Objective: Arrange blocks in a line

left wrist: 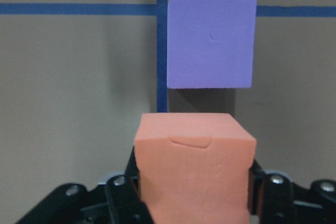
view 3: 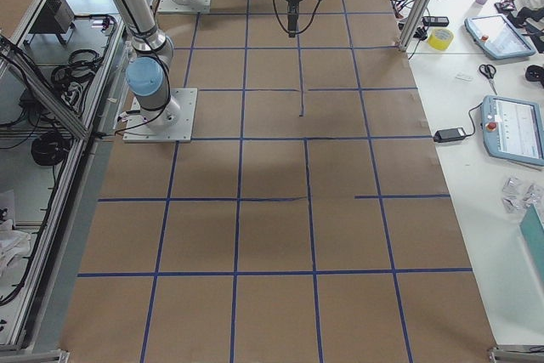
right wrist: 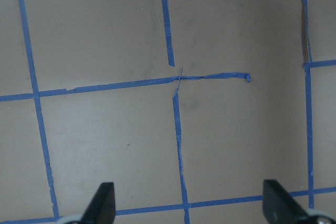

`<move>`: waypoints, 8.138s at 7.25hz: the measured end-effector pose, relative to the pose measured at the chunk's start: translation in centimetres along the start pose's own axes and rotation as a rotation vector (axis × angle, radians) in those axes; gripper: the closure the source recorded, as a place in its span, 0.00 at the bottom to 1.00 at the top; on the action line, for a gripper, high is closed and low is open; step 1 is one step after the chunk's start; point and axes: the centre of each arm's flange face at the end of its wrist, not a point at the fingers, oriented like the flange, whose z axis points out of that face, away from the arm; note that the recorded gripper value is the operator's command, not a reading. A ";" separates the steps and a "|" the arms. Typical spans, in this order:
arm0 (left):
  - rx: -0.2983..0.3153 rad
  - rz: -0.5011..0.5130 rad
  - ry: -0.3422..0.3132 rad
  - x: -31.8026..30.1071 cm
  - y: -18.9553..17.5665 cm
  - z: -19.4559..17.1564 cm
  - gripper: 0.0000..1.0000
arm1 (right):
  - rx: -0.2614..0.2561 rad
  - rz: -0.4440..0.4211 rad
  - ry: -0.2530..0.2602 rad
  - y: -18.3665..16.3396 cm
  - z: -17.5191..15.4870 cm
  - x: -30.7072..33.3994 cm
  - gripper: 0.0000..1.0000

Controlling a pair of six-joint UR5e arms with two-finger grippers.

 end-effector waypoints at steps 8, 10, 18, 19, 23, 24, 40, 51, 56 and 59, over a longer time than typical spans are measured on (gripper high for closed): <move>-0.003 0.020 -0.003 0.7 0.1 2.9 1.00 | -0.002 0.001 0.002 0.0 0.0 0.0 0.00; -0.006 0.020 -0.001 0.7 0.1 3.4 1.00 | -0.004 0.002 0.002 0.0 0.2 0.0 0.00; -0.007 0.021 -0.001 0.6 -0.1 4.9 0.35 | -0.014 0.002 0.003 0.2 0.6 0.1 0.00; -0.005 0.023 -0.002 0.6 -0.1 5.1 0.00 | -0.013 0.001 0.002 0.2 0.6 0.1 0.00; 0.008 0.040 -0.013 0.6 0.0 5.3 0.00 | -0.012 -0.003 0.003 0.2 0.6 0.1 0.00; 0.014 0.041 -0.018 0.8 -0.1 4.2 0.00 | -0.012 -0.003 0.005 0.2 0.6 0.1 0.00; -0.040 0.139 -0.064 36.2 11.9 -29.4 0.00 | 0.031 -0.034 -0.003 1.7 -1.7 -0.1 0.00; -0.039 -0.082 -0.055 44.5 11.3 -26.8 0.00 | 0.018 -0.065 0.009 1.8 -1.2 0.0 0.00; -0.047 -0.082 -0.053 45.1 11.2 -25.8 0.00 | 0.016 -0.065 0.010 1.8 -1.2 0.0 0.00; -0.049 -0.024 -0.003 45.0 11.1 -25.8 0.00 | 0.017 -0.065 0.010 1.8 -1.2 0.0 0.00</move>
